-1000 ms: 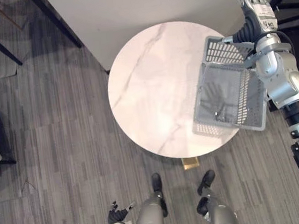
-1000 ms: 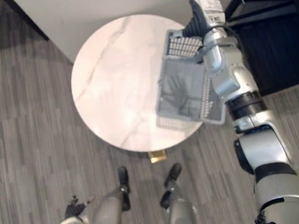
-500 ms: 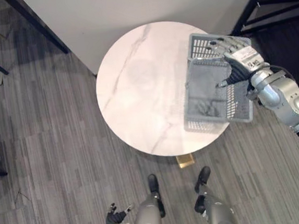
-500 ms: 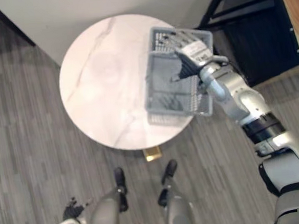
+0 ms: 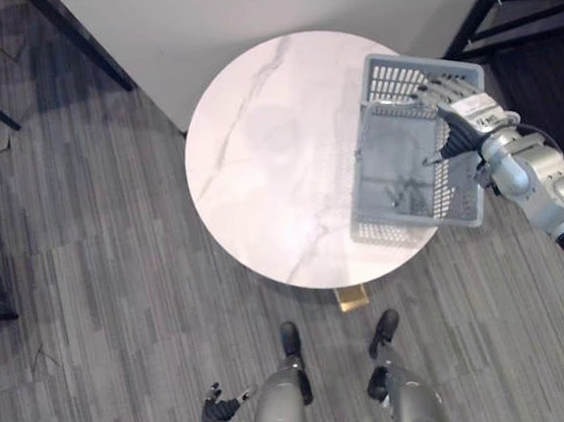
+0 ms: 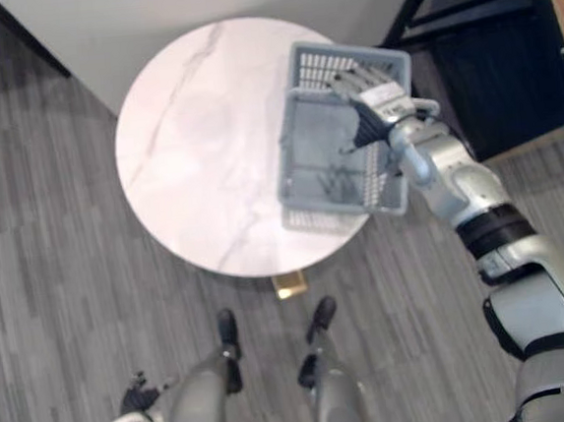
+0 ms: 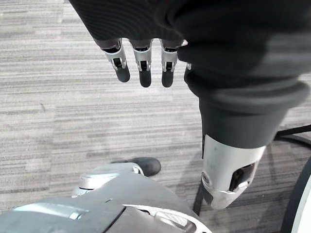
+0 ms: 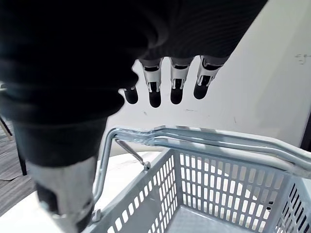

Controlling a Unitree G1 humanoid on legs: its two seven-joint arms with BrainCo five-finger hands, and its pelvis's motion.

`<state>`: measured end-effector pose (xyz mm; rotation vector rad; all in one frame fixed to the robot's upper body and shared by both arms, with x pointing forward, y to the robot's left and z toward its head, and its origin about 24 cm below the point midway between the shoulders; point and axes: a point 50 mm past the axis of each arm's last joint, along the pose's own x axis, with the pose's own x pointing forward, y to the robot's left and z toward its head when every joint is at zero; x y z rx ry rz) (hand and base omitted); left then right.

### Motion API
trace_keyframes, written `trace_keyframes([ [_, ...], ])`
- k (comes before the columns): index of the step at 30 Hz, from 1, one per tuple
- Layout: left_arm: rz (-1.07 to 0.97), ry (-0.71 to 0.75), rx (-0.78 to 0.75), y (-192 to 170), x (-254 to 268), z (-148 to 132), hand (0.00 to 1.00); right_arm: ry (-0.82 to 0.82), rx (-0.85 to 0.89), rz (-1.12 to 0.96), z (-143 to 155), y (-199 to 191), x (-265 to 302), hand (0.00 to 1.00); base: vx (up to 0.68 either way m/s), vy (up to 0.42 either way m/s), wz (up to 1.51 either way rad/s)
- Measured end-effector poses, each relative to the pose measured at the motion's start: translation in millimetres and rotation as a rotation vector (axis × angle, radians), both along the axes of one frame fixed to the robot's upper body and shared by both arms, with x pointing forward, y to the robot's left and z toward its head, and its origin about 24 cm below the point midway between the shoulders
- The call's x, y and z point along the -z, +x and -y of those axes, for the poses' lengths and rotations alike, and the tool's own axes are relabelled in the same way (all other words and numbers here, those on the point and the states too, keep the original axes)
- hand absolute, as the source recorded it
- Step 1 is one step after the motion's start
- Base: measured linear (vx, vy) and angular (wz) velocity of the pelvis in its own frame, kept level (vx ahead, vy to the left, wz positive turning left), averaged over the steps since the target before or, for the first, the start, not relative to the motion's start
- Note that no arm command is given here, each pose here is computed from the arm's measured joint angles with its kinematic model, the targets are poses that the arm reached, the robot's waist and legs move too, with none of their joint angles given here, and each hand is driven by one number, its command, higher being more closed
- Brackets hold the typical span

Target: Pick vegetable in the basket

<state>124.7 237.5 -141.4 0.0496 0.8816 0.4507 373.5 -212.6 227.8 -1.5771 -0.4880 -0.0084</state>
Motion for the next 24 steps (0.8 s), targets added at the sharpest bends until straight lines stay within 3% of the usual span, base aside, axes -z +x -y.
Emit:
trace_keyframes([
  [16, 0.0, 0.006, -0.003, 0.5, -0.1, 0.4, 0.0, 0.159, 0.176, 0.059, 31.7, 11.8, -16.4, 0.0, 0.0, 0.004, 0.0],
  [24, 0.0, 0.008, 0.003, 0.9, -0.2, 0.6, 0.0, 0.183, 0.154, 0.035, 21.5, 15.7, -8.2, 0.0, 0.0, 0.002, 0.0],
])
